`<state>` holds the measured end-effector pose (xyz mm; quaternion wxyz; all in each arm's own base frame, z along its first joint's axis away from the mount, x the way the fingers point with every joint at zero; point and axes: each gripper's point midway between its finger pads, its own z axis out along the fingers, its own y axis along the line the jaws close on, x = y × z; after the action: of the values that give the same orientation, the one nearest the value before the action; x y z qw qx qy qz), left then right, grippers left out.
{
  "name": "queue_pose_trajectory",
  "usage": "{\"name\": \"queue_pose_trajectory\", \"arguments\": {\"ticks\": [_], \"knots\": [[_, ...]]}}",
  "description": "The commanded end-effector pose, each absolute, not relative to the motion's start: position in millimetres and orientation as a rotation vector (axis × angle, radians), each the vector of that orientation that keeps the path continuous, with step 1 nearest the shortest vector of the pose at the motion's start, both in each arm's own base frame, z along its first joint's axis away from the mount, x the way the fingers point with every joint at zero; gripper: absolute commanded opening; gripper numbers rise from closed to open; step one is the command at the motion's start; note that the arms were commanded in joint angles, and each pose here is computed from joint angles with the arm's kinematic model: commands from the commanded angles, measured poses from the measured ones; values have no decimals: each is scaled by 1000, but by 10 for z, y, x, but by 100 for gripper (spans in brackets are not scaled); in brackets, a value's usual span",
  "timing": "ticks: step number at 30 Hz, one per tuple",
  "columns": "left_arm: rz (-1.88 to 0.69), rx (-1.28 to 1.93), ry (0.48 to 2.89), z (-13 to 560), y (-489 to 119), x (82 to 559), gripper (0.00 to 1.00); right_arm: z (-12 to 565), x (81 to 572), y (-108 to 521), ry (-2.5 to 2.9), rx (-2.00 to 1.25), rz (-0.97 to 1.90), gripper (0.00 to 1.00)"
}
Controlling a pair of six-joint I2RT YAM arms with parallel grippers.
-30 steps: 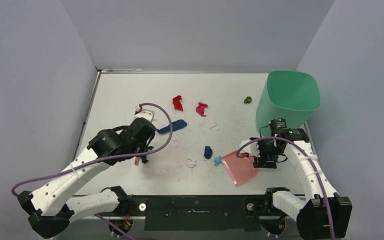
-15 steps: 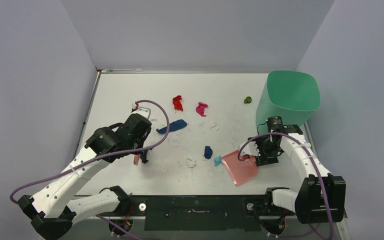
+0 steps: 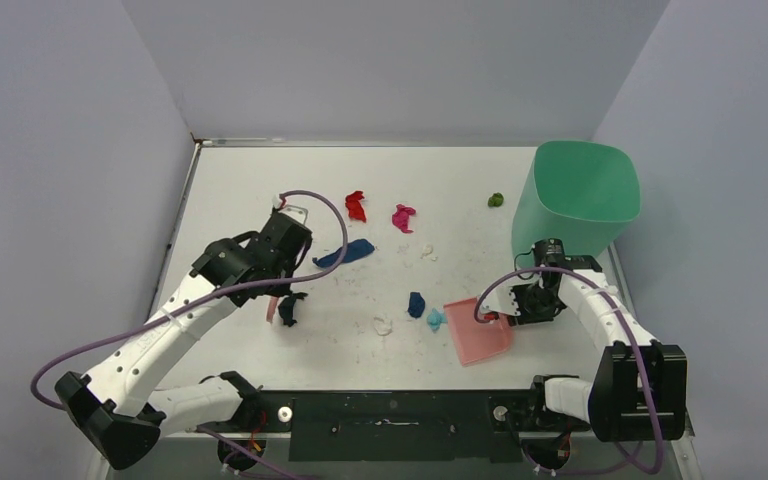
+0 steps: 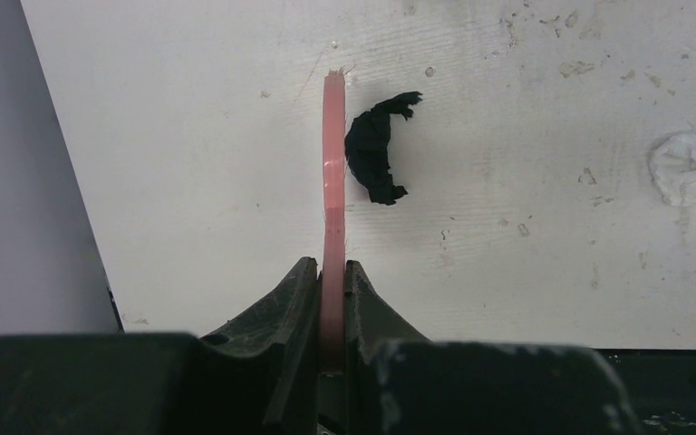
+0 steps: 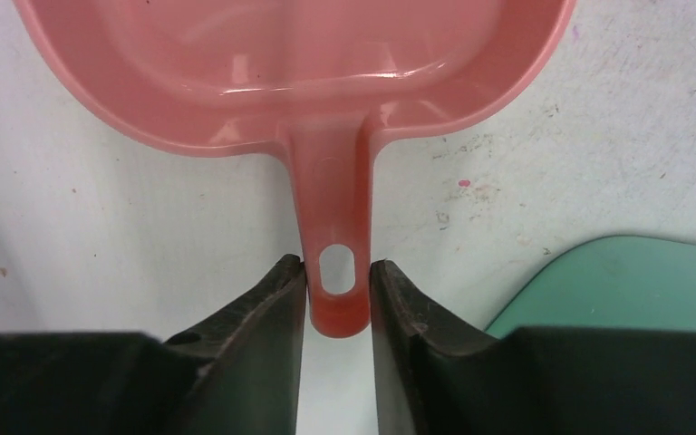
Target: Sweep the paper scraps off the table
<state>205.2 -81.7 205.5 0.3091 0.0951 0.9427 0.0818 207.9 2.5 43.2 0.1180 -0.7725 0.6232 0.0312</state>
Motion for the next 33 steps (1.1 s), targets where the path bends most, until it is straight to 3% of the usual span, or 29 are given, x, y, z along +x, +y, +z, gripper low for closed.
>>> {"name": "queue_pose_trajectory", "arguments": {"ticks": [1,4,13,24,33], "knots": [[240,224,2426,2103,-847,2271,0,584,2004,-31,1878,-2232,70,21],[298,228,2434,2041,-805,2318,0,785,1908,-55,1888,-2242,58,15],[340,229,2499,1844,-763,2297,0,1055,1802,-285,2121,-2177,-49,13],[114,233,2606,1424,-1235,2346,0,776,1921,-36,2303,-2043,-29,10],[-205,275,2563,1562,-2089,2412,0,737,2011,489,2272,-2042,-27,9]]}}
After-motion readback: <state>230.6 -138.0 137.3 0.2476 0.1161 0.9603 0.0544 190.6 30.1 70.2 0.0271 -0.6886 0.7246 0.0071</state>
